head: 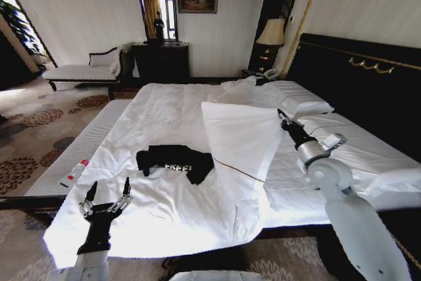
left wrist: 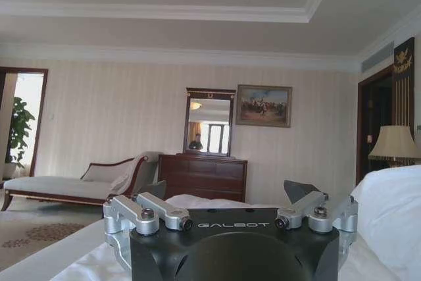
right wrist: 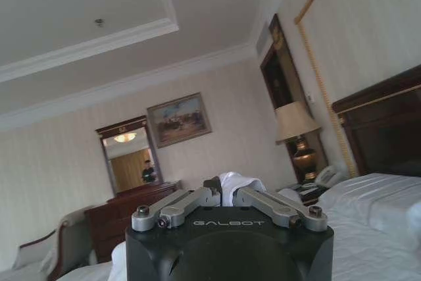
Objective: Fold the clothes on the bed.
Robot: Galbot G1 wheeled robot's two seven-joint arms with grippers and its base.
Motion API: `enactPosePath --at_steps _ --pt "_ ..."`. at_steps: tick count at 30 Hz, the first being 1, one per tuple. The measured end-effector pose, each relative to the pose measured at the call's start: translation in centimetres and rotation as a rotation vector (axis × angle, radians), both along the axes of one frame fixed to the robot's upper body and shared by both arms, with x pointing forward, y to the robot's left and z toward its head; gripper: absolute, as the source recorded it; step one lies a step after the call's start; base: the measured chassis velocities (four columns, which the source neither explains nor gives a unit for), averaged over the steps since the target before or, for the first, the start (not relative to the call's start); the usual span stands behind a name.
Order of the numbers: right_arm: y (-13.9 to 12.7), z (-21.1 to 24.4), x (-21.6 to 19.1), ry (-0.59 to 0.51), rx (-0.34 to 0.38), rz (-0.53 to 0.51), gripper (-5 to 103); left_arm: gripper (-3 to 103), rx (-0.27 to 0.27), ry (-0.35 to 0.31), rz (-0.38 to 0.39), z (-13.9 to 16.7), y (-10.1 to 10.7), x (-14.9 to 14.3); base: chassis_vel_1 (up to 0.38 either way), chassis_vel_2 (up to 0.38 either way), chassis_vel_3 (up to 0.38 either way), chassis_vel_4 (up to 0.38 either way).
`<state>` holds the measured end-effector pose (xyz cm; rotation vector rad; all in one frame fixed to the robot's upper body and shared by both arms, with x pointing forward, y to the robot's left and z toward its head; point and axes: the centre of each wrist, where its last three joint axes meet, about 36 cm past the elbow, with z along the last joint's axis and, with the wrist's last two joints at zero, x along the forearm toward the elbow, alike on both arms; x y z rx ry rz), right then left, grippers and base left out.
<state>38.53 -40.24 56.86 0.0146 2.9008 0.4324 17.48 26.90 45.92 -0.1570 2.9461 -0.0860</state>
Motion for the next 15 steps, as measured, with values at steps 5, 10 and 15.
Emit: enactPosePath --at_steps 5,10,15 --pt "-4.0 0.1 -4.4 0.013 -0.014 -0.177 0 100 -0.003 -0.005 -0.008 0.1 0.1 0.2 0.000 0.000 0.000 0.000" --pt "-8.4 1.2 -7.9 -0.006 -0.070 -0.406 0 100 -0.012 -0.004 -0.014 -0.3 0.0 0.5 0.000 0.000 0.000 0.000" --pt "-12.6 2.2 -11.1 -0.013 -0.118 -0.651 0 100 -0.023 -0.007 -0.017 -0.5 0.0 0.6 0.000 0.000 0.000 0.000"
